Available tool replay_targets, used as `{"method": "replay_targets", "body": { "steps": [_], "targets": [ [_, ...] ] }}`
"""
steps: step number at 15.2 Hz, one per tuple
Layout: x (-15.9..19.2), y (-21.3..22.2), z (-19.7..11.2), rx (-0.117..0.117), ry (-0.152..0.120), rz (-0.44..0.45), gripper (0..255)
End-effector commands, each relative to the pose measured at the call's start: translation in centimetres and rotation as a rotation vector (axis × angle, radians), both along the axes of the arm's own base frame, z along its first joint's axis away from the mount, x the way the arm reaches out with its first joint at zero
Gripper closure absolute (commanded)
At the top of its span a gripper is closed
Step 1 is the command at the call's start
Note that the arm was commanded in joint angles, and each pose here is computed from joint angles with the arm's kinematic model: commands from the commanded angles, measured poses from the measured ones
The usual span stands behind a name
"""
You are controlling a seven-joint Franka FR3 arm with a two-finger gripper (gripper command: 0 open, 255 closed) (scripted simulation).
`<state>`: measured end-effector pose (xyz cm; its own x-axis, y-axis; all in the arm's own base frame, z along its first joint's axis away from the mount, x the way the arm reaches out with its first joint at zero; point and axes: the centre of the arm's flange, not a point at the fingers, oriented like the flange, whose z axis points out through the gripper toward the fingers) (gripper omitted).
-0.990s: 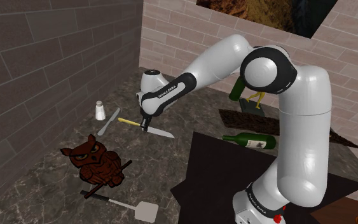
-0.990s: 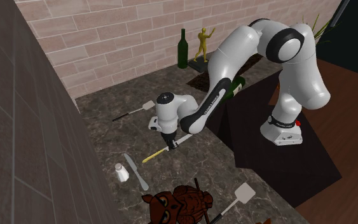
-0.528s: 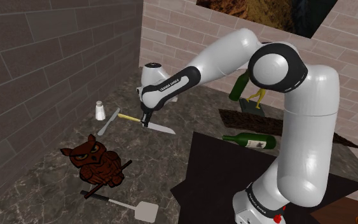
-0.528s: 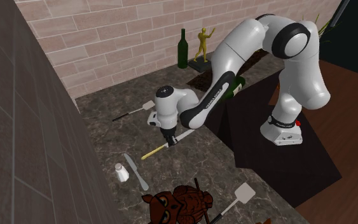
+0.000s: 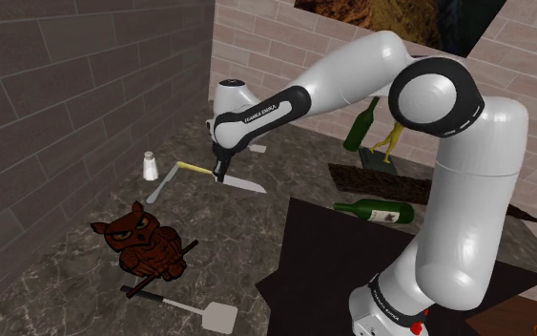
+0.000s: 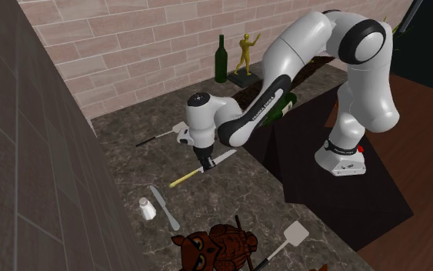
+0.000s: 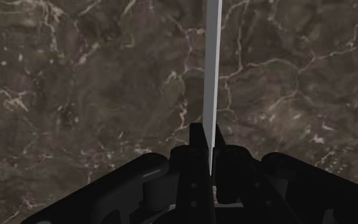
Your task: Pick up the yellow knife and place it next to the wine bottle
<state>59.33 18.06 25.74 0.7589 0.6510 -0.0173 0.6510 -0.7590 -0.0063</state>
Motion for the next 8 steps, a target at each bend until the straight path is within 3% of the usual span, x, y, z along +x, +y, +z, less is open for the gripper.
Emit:
{"method": "replay_targets", "body": {
  "steps": [1,8],
  "targets": [
    [0.0,0.1,1.0,0.000,0.000,0.000,255],
    [0.0,0.1,4.7,0.000,0.000,0.000,255]
  ]
}}
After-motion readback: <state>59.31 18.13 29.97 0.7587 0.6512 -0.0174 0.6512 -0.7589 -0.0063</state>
